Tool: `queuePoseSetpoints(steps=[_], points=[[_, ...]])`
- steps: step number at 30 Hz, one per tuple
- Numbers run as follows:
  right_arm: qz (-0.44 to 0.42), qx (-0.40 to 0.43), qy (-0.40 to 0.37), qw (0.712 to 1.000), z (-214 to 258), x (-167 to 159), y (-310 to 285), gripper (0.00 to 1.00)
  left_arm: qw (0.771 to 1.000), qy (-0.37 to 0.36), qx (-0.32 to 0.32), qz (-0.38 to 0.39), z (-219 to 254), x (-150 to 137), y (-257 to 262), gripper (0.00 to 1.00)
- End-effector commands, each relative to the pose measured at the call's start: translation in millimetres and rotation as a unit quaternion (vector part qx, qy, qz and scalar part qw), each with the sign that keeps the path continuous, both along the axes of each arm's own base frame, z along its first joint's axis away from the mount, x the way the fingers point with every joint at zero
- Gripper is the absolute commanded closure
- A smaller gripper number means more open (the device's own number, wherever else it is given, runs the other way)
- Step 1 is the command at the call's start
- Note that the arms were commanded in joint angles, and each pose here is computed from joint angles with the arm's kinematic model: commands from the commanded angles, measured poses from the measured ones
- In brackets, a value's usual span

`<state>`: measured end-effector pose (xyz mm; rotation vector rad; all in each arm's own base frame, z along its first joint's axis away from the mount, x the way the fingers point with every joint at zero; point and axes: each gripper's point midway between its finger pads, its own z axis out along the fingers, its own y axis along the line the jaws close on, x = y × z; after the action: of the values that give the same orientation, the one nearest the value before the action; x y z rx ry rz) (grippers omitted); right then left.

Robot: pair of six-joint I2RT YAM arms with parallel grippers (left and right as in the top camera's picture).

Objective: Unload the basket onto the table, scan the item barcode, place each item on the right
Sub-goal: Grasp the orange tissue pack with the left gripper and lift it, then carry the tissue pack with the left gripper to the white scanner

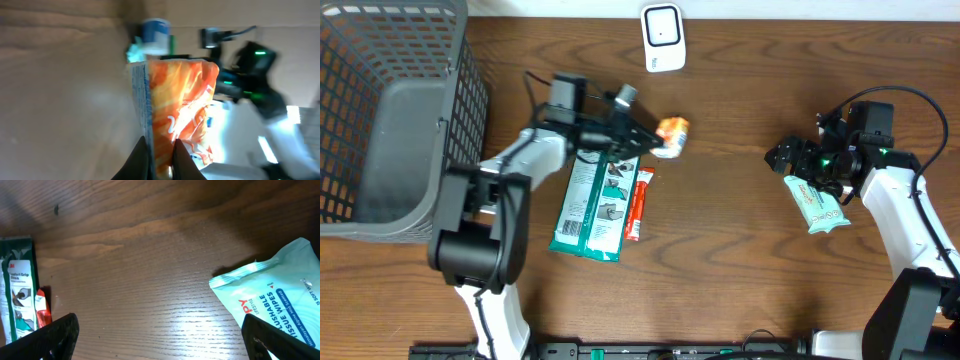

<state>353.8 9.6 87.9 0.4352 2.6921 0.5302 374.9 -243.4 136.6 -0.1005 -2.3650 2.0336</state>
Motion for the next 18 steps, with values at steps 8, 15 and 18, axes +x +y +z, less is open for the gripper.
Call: queuePoseSetpoints(steps=[8,15,18], points=[[-0.003,-0.003,-0.015,1.000,10.6,4.1,-1.7,0.01,0.995,-0.068,-0.066,-0.020,122.3,-30.0,25.1,0.93],[-0.003,-0.003,-0.015,1.000,10.6,4.1,-1.9,0.01,0.973,-0.214,-0.086,-0.025,234.8,-86.8,33.3,0.93],[-0.003,-0.003,-0.015,1.000,10.6,4.1,-1.9,0.01,0.972,-0.216,-0.089,-0.024,259.0,-104.1,35.7,0.93]])
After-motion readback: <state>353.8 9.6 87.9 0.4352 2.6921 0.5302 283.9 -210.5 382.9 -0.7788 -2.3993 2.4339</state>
